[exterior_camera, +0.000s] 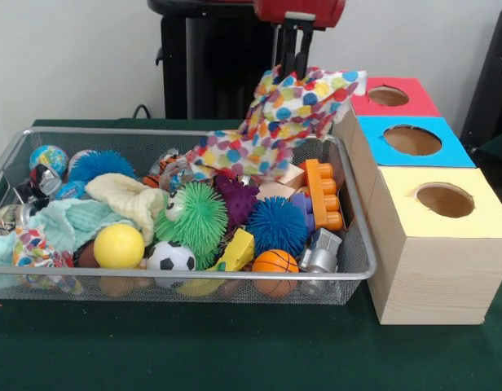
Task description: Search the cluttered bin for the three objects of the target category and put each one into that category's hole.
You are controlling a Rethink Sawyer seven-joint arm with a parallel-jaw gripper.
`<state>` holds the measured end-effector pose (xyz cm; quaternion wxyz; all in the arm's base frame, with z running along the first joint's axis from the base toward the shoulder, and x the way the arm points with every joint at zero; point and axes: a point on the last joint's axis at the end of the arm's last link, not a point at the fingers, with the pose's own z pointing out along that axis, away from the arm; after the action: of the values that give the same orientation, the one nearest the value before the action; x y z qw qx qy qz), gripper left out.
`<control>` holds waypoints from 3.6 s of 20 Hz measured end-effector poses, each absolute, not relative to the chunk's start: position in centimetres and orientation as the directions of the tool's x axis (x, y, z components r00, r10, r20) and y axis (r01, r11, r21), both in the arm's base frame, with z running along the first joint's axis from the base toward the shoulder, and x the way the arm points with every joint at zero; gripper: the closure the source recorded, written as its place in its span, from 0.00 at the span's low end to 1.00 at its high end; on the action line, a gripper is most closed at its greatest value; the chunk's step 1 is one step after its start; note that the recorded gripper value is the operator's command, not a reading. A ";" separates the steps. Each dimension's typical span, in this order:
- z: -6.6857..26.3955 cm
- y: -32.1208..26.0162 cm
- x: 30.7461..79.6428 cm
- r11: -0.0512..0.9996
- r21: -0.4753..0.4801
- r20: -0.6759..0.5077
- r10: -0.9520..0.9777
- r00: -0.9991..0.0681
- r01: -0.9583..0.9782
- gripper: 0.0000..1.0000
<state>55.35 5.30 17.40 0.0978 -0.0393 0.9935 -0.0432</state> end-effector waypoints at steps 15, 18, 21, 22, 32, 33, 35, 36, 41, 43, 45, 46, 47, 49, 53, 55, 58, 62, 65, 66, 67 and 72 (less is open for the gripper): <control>19.7 11.6 56.4 0.997 0.073 -0.211 -0.011 -0.978 -0.027 1.00; 20.6 12.5 56.9 0.996 0.091 -0.224 0.001 -0.975 -0.020 1.00; 21.1 13.1 57.2 0.994 0.106 -0.231 0.010 -0.973 -0.015 1.00; 21.6 13.9 57.6 0.992 0.126 -0.237 0.022 -0.971 -0.009 1.00; 23.4 18.5 58.2 0.980 0.199 -0.246 0.045 -0.968 -0.005 1.00; 23.4 20.0 58.0 0.978 0.209 -0.242 0.035 -0.970 -0.017 1.00; 23.3 20.9 57.7 0.977 0.212 -0.237 0.024 -0.971 -0.027 1.00; 23.0 21.7 57.4 0.976 0.214 -0.233 0.013 -0.972 -0.038 1.00; 21.0 25.1 56.5 0.973 0.215 -0.224 -0.037 -0.974 -0.087 1.00; 19.7 26.1 56.5 0.973 0.209 -0.230 -0.046 -0.972 -0.095 1.00; 17.9 26.8 56.6 0.977 0.188 -0.244 -0.050 -0.968 -0.098 1.00; 17.2 26.9 56.6 0.979 0.179 -0.249 -0.051 -0.967 -0.098 1.00; 16.5 27.0 56.6 0.981 0.168 -0.255 -0.052 -0.966 -0.098 1.00; 14.9 27.0 56.6 0.986 0.138 -0.267 -0.056 -0.962 -0.095 1.00; 12.6 26.5 56.2 0.992 0.083 -0.272 -0.065 -0.960 -0.091 1.00; 11.5 25.7 55.7 0.995 0.041 -0.263 -0.073 -0.962 -0.087 1.00; 11.2 24.8 55.5 0.997 0.001 -0.262 -0.079 -0.962 -0.082 1.00; 11.8 23.2 56.2 0.996 -0.057 -0.276 -0.084 -0.958 -0.071 1.00; 12.6 22.4 57.0 0.995 -0.076 -0.285 -0.080 -0.955 -0.060 1.00; 13.4 21.8 57.8 0.995 -0.081 -0.296 -0.072 -0.953 -0.050 1.00; 13.7 21.7 58.2 0.996 -0.080 -0.302 -0.069 -0.951 -0.047 1.00; 15.0 19.8 61.1 0.997 -0.074 -0.345 -0.037 -0.938 -0.012 1.00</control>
<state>61.09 19.81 14.95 0.1758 -0.0125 0.9837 -0.0353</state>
